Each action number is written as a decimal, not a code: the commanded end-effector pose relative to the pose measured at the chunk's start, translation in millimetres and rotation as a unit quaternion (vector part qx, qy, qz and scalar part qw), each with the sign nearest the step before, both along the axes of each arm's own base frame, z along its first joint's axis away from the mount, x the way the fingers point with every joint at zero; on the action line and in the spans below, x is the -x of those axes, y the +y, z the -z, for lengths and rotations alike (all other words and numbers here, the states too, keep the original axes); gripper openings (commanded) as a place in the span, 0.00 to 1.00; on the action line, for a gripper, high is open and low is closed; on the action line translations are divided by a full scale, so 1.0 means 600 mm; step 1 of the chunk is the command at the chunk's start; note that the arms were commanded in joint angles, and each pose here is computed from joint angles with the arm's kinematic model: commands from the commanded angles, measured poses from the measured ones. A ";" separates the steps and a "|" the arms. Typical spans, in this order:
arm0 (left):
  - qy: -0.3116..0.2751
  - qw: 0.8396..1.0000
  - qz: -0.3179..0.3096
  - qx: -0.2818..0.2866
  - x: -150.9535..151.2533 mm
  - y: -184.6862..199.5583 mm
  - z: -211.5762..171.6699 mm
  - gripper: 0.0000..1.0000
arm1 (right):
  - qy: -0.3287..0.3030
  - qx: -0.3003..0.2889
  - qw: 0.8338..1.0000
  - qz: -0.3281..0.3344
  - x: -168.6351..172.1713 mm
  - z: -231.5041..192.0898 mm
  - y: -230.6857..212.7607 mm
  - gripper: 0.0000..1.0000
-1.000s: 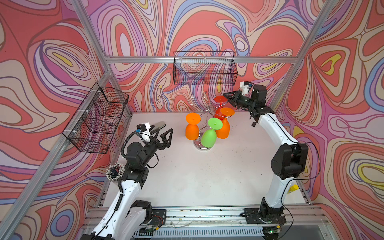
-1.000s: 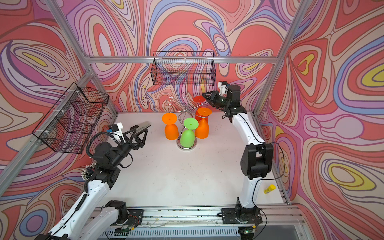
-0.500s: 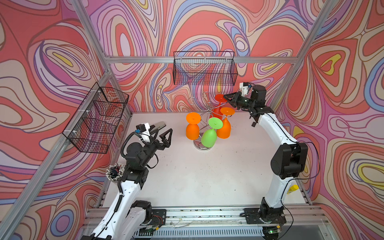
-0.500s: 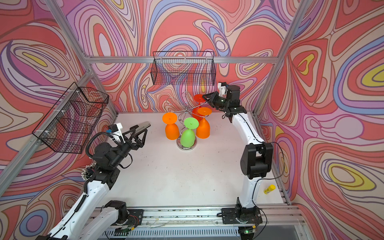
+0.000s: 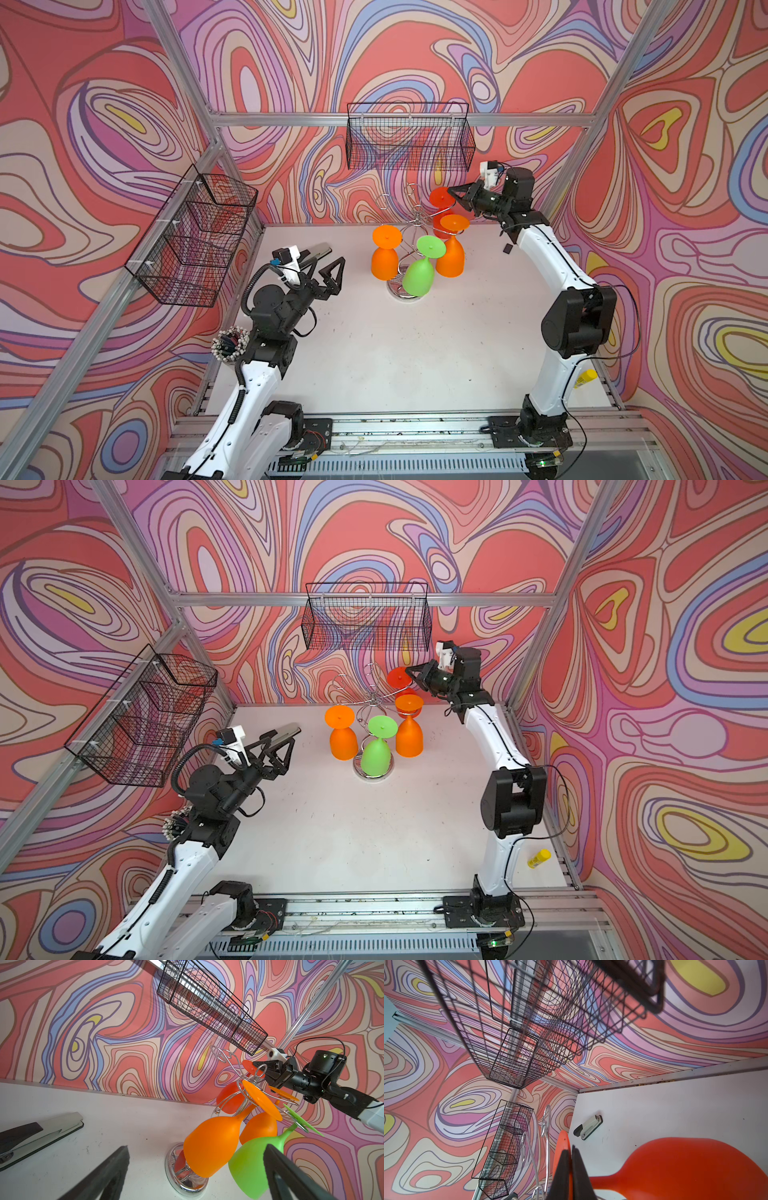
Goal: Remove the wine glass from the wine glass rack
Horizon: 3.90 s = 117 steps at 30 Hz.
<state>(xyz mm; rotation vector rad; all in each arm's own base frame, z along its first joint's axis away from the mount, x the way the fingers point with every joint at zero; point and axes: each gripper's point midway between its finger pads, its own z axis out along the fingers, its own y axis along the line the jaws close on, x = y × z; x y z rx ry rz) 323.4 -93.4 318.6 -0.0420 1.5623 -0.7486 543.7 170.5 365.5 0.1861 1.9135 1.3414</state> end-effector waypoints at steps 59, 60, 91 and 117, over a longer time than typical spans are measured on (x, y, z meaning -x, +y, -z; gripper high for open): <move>-0.015 1.000 0.004 -0.003 0.007 -0.002 -0.018 1.00 | 0.003 -0.065 0.998 0.002 0.052 -0.065 -0.043 0.00; -0.016 1.000 0.004 -0.004 0.007 -0.002 -0.018 1.00 | 0.003 -0.065 0.998 0.001 0.054 -0.066 -0.042 0.00; -0.015 1.000 0.005 -0.002 0.005 -0.002 -0.016 1.00 | 0.001 -0.081 0.996 -0.023 0.075 -0.079 -0.026 0.00; -0.013 1.000 0.005 -0.003 0.001 -0.003 -0.014 1.00 | 0.011 -0.082 0.996 -0.037 0.052 -0.067 0.015 0.00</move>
